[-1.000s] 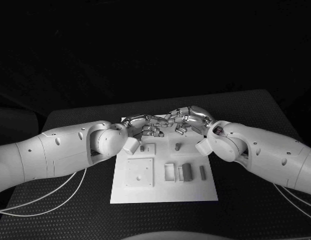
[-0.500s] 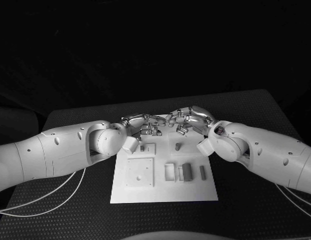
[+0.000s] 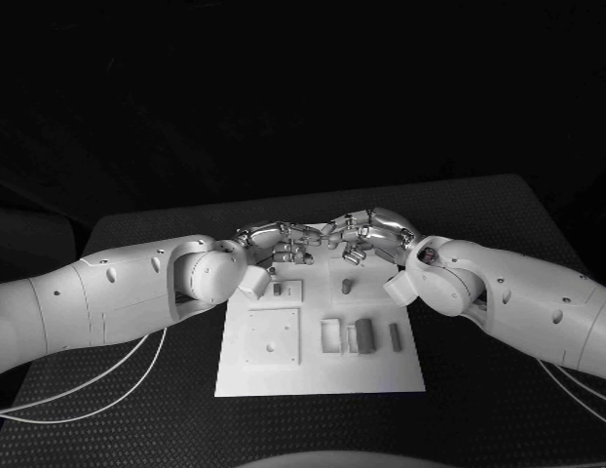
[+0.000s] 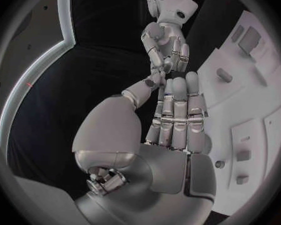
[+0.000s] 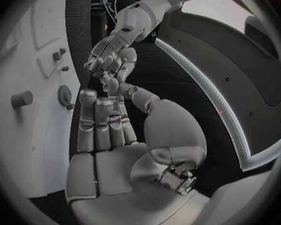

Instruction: Assemble the parts on the task board

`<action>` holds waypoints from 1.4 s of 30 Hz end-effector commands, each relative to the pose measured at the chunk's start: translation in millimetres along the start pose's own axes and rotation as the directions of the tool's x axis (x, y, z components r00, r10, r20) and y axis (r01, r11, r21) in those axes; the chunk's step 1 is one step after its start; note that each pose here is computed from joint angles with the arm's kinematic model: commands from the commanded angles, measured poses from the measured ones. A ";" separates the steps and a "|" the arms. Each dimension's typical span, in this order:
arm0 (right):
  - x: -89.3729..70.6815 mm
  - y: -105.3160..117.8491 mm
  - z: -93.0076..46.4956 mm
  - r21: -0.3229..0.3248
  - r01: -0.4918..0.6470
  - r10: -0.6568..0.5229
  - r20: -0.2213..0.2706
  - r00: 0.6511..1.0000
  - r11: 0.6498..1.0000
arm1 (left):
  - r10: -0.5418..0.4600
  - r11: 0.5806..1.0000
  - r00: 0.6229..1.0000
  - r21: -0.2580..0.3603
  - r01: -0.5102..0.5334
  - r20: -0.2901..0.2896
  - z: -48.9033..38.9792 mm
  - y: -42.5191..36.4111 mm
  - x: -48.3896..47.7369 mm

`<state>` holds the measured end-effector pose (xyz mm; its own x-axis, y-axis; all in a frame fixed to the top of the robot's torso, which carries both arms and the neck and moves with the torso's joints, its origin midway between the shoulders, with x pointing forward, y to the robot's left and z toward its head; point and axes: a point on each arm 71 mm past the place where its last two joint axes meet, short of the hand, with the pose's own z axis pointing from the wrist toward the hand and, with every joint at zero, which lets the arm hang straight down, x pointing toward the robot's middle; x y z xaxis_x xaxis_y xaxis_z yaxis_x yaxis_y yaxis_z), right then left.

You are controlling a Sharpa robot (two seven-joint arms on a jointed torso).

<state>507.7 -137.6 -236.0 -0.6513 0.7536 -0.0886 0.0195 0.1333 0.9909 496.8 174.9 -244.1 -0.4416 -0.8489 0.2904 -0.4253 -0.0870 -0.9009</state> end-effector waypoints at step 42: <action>-67.6 -14.2 -20.9 0.056 0.065 -0.074 0.181 0.981 0.996 | 0.654 0.737 0.741 0.093 -0.670 0.152 -17.1 -16.1 -37.6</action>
<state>533.7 -201.1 -244.6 -0.5160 0.8415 -0.1602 0.0389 0.2099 0.9770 507.7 220.1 -239.9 -0.4807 -0.8481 -0.2227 -0.1066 0.3086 -0.9452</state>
